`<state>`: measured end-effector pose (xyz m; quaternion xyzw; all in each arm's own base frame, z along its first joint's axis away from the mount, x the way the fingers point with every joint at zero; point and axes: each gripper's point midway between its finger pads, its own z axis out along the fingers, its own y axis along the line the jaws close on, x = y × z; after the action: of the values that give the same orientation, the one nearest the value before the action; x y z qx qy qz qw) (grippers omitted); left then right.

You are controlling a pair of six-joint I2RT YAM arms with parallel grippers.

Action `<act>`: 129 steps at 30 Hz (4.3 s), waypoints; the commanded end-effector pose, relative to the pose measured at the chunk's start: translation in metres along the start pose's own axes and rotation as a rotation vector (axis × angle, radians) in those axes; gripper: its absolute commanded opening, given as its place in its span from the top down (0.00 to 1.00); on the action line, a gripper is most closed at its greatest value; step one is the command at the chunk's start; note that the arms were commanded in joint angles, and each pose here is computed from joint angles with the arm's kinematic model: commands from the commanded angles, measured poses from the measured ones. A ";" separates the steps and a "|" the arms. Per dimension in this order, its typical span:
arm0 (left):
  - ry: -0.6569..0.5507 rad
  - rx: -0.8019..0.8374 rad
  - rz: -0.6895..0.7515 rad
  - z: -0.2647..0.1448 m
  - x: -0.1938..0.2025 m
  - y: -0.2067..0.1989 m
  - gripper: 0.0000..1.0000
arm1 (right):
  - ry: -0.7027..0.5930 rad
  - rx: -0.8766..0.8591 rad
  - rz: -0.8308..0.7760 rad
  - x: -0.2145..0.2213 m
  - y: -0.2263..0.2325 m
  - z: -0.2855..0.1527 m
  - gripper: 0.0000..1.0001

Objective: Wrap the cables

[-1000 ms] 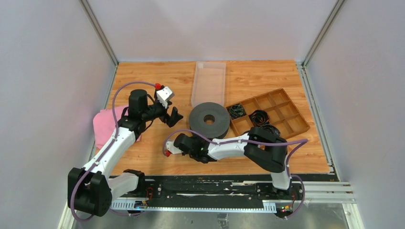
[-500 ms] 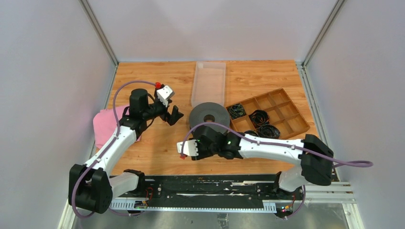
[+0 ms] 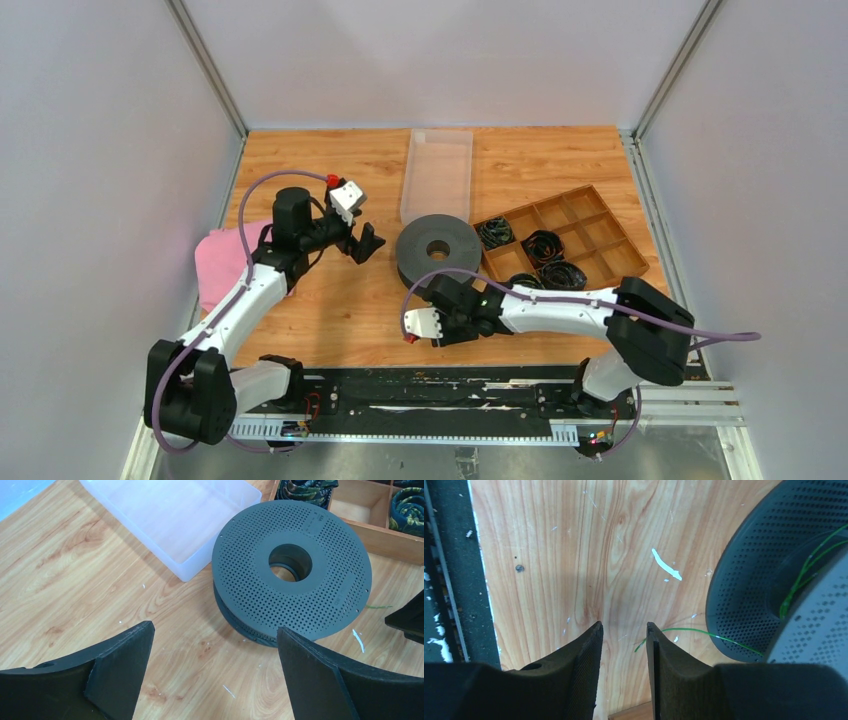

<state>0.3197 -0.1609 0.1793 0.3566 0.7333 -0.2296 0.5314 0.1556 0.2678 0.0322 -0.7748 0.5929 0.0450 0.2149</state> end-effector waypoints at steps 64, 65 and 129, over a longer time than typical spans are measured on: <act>0.037 -0.002 -0.004 0.008 0.021 -0.009 0.02 | -0.127 0.257 0.429 -0.006 -0.123 -0.069 0.62; 0.044 -0.002 -0.011 0.012 0.021 -0.009 0.02 | -0.127 0.258 0.487 0.002 -0.132 -0.072 0.62; 0.448 0.450 -0.157 0.016 0.094 -0.118 0.20 | -0.181 -0.149 0.942 0.010 -0.201 0.024 0.60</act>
<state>0.2532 -0.2112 0.0734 0.3837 0.8306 -0.3111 0.2570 0.3778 0.2753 0.0858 -0.3859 0.8741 0.2009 0.2161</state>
